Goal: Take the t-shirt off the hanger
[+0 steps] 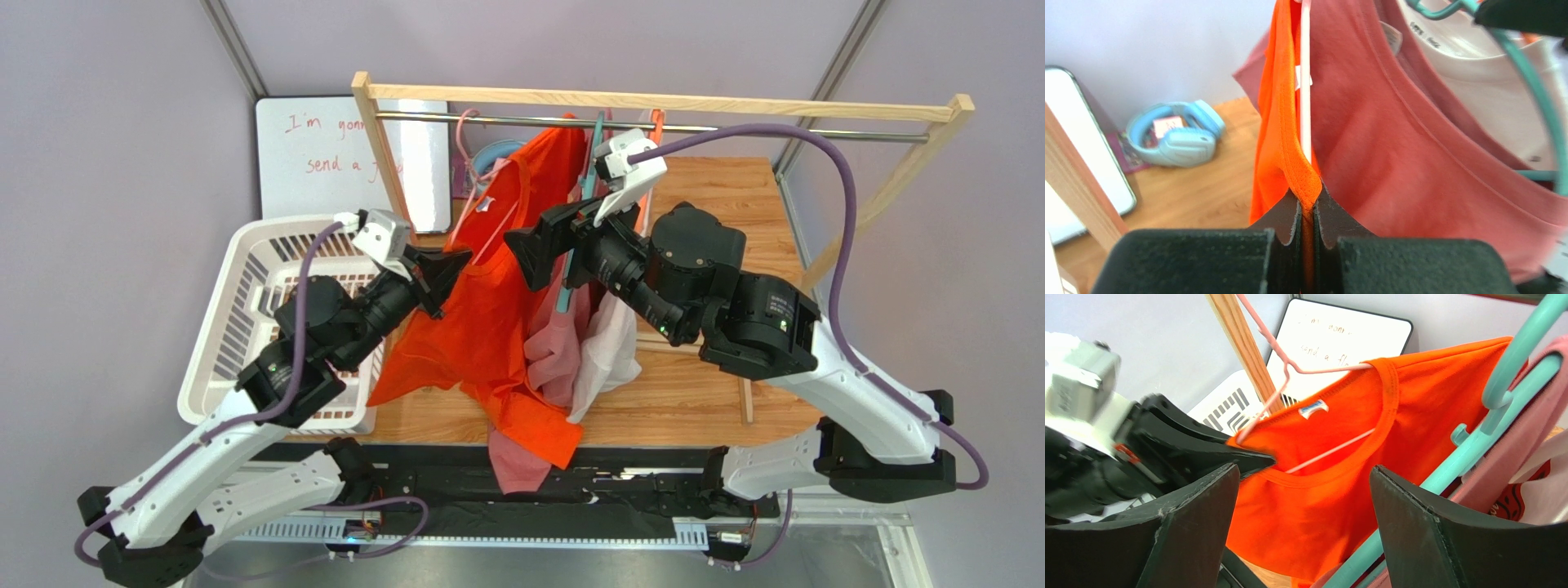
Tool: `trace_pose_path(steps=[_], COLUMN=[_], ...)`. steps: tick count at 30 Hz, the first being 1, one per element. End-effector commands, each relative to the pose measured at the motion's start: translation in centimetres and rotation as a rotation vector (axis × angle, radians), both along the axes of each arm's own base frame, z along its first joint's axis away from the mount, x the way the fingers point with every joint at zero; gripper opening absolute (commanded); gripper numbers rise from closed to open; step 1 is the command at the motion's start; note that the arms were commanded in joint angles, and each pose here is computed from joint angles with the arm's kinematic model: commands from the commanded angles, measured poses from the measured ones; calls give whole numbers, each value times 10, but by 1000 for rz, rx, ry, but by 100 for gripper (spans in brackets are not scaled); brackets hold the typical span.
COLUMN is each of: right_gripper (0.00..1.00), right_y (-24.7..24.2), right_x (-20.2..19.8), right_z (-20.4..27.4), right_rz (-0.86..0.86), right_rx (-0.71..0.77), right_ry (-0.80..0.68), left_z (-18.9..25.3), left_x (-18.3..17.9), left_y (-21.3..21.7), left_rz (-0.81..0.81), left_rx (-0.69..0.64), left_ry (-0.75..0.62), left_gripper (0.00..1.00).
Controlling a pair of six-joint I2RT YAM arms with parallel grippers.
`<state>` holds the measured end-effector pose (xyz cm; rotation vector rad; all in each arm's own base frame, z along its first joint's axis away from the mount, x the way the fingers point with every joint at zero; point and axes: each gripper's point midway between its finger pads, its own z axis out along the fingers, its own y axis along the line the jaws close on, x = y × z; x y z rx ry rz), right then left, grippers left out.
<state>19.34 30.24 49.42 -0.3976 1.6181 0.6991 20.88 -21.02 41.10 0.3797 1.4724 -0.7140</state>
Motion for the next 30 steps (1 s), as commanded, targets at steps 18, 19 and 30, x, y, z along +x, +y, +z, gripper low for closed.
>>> trace_pose_path(steps=[18, 19, 30], right_gripper=[87, 87, 87], right_y=[-1, 0, 26], right_x=[33, 33, 11], right_z=[-7, -7, -7], right_rz=[-71, -68, 128], right_rx=[3, 0, -14], right_ry=[-47, -48, -70], left_z=[98, 95, 26], left_x=[21, 22, -6], left_y=[21, 19, 39], left_rz=[283, 272, 122], left_rx=[-264, -249, -165], left_ry=[-742, -727, -230], left_gripper=[0, 0, 0])
